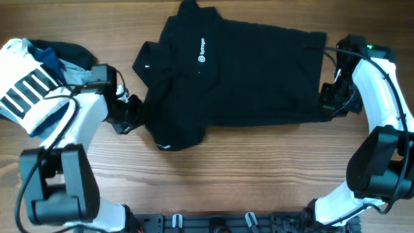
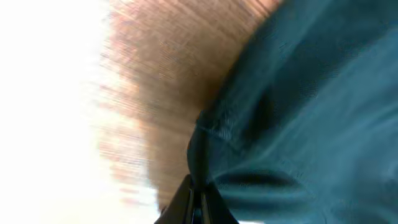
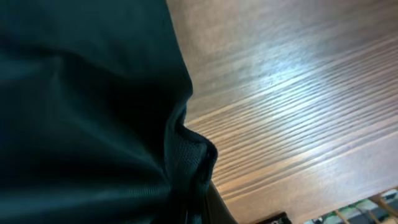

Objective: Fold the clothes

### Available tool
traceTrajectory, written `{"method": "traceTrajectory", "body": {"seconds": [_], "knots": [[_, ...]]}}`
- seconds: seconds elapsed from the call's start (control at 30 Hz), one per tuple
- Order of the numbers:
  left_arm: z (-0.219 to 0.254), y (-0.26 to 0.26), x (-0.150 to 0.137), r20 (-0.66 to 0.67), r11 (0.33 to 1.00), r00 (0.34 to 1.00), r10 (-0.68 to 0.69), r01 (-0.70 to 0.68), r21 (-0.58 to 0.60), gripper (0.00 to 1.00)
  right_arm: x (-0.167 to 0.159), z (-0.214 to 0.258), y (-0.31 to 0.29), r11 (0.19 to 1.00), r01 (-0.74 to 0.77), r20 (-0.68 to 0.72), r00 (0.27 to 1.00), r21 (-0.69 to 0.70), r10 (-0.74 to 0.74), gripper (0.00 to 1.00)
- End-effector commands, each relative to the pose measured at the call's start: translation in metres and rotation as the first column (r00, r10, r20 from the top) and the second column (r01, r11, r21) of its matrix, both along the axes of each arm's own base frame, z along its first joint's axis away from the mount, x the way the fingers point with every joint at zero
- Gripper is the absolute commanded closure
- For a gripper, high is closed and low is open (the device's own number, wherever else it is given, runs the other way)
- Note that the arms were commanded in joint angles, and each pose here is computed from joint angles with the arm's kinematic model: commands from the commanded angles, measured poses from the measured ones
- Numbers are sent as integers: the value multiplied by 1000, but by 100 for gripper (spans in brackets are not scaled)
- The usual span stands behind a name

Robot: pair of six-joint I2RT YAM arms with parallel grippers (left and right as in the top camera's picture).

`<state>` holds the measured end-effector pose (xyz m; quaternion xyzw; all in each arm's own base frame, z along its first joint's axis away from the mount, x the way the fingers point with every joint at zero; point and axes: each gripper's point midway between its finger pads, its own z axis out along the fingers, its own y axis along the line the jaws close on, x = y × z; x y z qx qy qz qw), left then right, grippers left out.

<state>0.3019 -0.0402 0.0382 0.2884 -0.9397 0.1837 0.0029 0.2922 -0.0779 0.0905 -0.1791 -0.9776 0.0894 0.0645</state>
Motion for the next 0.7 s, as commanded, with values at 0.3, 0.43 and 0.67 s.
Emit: {"method": "traceTrajectory", "body": {"seconds": [0.3, 0.43, 0.67], "knots": [[-1, -10, -53, -173, 994, 979, -111, 112, -5, 96, -40, -37, 16, 995, 51, -121, 992, 81, -41, 96], [-1, -10, -54, -170, 992, 977, -129, 130, -8, 96, -32, -34, 21, 993, 52, -73, 996, 109, -44, 96], [11, -17, 17, 153, 988, 982, -112, 127, -91, 96, 15, -39, 25, 988, -7, 130, 991, 154, -14, 96]]}}
